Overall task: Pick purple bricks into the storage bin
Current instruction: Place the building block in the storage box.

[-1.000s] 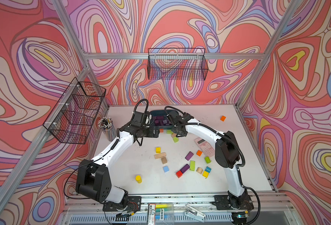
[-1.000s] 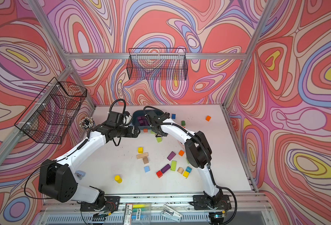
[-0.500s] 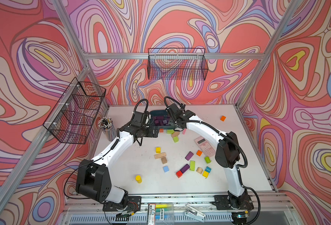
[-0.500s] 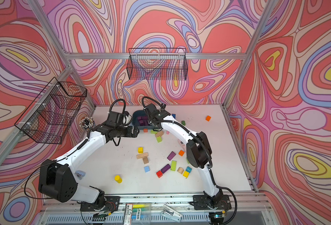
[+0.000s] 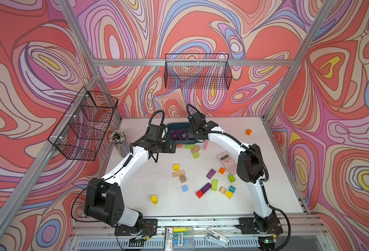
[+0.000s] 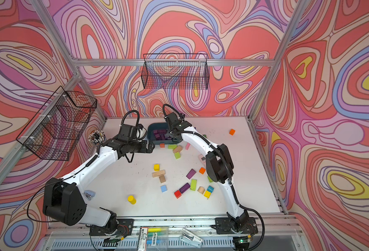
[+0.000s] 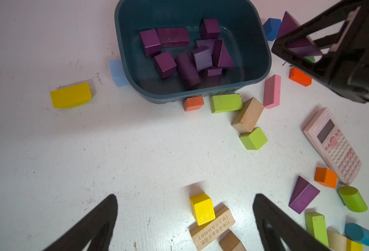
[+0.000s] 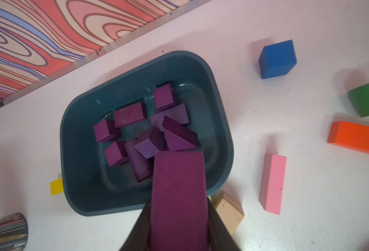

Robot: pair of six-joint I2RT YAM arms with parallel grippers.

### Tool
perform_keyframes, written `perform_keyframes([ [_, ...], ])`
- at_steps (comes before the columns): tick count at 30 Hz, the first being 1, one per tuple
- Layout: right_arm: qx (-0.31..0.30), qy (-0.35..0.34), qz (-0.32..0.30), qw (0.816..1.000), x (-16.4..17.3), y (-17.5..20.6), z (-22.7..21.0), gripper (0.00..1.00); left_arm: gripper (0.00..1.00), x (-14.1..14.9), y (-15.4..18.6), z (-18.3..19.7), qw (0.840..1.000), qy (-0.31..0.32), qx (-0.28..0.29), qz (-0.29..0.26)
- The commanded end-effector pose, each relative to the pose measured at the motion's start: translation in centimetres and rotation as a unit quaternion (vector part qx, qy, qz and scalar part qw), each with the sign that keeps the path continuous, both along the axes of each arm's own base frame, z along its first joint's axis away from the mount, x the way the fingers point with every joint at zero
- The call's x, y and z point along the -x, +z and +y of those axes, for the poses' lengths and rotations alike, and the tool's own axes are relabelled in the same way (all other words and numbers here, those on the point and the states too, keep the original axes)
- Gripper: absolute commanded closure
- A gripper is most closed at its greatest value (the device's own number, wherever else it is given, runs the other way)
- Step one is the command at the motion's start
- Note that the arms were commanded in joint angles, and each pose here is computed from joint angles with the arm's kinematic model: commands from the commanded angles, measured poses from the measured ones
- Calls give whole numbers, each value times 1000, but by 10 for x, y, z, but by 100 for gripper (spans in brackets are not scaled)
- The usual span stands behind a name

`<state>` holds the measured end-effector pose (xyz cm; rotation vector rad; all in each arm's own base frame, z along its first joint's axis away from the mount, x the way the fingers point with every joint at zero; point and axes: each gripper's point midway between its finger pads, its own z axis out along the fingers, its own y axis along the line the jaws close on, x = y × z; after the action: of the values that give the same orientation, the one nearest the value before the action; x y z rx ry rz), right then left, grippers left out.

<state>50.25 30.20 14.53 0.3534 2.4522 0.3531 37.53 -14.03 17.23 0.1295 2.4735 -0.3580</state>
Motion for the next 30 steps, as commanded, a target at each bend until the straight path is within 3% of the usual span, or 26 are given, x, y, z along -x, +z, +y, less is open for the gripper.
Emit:
perform_keyframes([
  [1,-15,20,-7,1000,-12,-3,7,77,0,1,7,3,1000,3,1,-2],
  [30,7,24,-29,999,-55,-51,4,78,0,0,6,3,1000,0,0,-3],
])
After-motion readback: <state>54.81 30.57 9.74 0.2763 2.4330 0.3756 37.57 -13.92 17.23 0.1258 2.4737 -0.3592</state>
